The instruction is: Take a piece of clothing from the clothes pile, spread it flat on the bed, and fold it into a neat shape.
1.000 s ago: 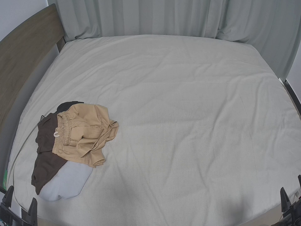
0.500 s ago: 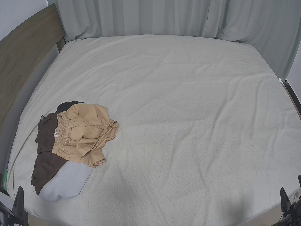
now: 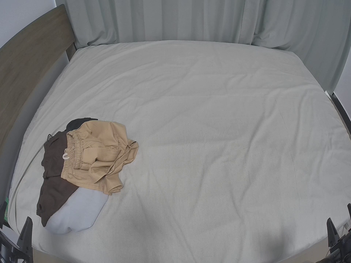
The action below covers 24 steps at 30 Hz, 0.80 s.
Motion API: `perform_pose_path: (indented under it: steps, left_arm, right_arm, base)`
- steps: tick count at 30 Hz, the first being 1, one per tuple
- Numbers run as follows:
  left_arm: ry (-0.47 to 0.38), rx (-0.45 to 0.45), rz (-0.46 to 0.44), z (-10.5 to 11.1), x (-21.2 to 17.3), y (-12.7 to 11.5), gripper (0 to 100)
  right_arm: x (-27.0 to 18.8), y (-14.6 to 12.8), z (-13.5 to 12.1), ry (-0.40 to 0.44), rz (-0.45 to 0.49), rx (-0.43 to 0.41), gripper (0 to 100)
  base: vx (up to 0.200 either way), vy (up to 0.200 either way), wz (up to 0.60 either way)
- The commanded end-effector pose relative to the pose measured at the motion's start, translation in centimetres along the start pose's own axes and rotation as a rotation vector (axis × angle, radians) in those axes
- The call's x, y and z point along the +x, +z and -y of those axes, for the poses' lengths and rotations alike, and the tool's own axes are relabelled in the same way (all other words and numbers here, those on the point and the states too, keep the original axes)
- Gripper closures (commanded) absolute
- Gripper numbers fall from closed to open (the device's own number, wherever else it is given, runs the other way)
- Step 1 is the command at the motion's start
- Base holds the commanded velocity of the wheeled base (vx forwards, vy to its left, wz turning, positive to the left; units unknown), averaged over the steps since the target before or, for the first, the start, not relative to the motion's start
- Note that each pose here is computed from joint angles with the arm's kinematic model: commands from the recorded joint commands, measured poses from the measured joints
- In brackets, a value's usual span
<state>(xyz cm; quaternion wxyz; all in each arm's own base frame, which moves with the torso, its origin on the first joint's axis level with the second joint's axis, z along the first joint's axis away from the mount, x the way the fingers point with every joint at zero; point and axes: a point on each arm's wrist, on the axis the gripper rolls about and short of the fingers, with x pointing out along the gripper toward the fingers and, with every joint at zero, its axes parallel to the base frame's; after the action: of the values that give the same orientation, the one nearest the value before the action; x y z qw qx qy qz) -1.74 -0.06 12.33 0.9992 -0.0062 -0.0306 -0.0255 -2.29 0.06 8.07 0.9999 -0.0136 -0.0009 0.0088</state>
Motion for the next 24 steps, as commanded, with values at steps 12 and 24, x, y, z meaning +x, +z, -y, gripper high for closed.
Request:
perform_pose_path:
  steps: [12,24]
  left_arm:
    - [-0.016,-0.011,-0.054,0.0,0.6,-0.2,0]
    - [-0.077,-0.212,-0.131,0.1,2.8,2.9,0]
  right_arm:
    - [0.1,-0.5,0.0,0.001,-0.014,0.000,0]
    - [0.1,-0.5,0.0,0.001,-0.014,0.000,0]
  base:
    - [0.000,0.000,0.00]
    - [0.000,0.000,0.00]
